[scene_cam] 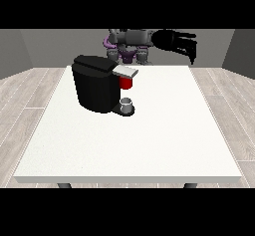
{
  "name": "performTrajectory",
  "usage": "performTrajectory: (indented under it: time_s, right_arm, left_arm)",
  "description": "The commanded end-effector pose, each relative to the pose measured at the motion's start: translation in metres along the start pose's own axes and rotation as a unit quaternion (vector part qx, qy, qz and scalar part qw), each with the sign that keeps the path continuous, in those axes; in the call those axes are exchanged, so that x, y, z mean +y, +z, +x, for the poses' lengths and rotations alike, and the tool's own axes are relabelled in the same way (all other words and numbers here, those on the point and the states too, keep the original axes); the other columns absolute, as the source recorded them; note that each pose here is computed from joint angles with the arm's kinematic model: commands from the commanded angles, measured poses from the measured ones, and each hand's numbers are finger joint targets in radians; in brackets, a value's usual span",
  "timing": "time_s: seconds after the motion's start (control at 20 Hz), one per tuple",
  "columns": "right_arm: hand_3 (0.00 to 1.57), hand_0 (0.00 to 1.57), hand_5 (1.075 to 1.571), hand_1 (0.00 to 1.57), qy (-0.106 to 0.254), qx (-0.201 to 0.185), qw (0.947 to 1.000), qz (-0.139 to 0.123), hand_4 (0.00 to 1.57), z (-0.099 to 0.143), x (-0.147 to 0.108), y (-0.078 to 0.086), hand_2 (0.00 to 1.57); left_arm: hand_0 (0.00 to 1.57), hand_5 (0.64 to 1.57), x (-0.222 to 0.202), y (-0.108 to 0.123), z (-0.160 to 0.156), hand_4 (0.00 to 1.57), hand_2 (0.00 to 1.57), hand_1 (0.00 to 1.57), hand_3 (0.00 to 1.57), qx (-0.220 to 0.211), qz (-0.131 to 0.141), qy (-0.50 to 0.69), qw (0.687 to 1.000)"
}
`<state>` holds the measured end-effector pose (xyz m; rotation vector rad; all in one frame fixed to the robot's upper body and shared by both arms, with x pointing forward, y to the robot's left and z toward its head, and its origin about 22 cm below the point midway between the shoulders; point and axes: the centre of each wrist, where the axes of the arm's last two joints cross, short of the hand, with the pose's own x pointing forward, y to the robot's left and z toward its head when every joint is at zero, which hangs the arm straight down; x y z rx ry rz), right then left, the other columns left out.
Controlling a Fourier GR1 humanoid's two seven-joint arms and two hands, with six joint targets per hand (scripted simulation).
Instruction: Insert the coffee pod into the coffee machine and close the lid
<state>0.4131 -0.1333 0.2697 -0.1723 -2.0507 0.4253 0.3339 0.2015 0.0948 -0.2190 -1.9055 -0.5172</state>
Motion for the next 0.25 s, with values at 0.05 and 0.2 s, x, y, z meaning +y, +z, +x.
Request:
performTrajectory:
  time_s: [0.05, 0.2]
  right_arm:
    - [0.00, 0.00, 1.571, 0.00, -0.045, -0.012, 0.9971, 0.059, 0.18, -0.025, 0.064, 0.027, 0.00]
    - [0.00, 0.00, 1.571, 0.00, -0.073, -0.012, 0.9934, 0.087, 0.26, -0.036, 0.081, 0.043, 0.00]
  left_arm:
    - [0.00, 1.571, 0.010, 0.021, -0.020, 0.27, 0.00, 0.00, 0.00, 0.051, 0.035, 0.016, 0.998]
    - [0.00, 1.571, 0.027, 0.057, -0.045, 0.27, 0.00, 0.00, 0.00, 0.077, 0.071, 0.019, 0.994]
